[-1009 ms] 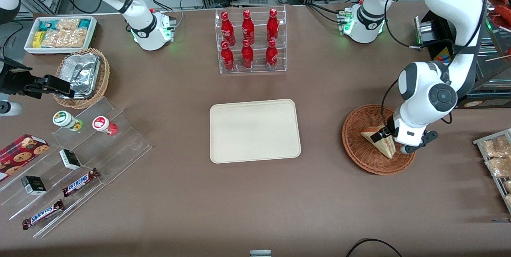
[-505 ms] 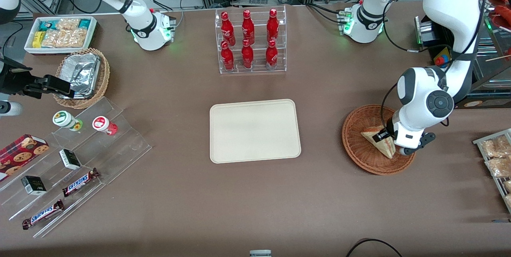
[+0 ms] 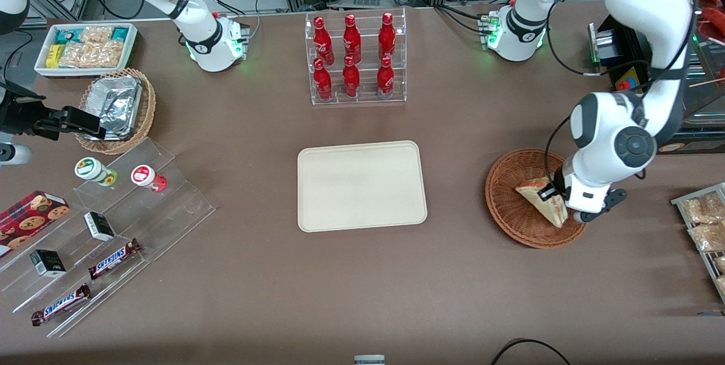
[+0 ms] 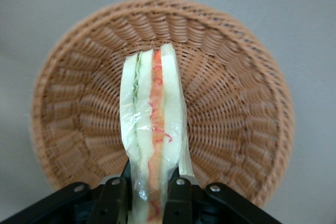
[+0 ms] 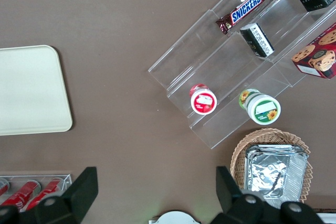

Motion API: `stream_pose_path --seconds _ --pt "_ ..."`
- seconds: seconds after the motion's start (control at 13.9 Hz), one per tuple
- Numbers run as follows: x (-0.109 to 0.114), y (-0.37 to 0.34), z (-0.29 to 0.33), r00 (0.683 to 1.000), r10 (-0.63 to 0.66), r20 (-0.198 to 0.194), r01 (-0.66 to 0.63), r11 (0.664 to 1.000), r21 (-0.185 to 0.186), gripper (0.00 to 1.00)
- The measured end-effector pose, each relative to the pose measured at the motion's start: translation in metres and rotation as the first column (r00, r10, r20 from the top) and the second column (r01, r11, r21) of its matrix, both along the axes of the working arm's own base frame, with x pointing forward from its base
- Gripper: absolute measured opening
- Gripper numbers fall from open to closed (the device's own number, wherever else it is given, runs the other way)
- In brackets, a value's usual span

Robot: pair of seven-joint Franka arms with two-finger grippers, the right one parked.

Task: Place sandwich from basket to tray
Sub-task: 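Lift the sandwich and carry it with the left gripper to the cream tray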

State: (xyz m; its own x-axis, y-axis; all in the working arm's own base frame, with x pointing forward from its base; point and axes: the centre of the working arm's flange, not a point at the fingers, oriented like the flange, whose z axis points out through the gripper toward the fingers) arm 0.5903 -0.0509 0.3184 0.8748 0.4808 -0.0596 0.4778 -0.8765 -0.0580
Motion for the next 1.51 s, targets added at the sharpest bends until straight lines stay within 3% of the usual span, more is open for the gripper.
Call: stream_pose_path --seconds 0.22,0.5,0.79,1.08,1.51 --pt "0.009 -0.054 0.082 0.996 -0.088 0.0 0.088 0.996 0.004 0.15" --pt "-0.012 -0.188 0.133 0.963 -0.266 0.035 0.267 0.964 -0.001 0.15" --pt "-0.045 -0.306 0.112 0.925 -0.38 0.027 0.38 0.925 -0.006 0.15" --pt "-0.062 -0.396 0.068 0.893 -0.449 0.01 0.449 0.893 -0.014 0.15" --pt "-0.068 -0.474 0.013 0.875 -0.476 0.086 0.481 0.875 -0.051 0.15"
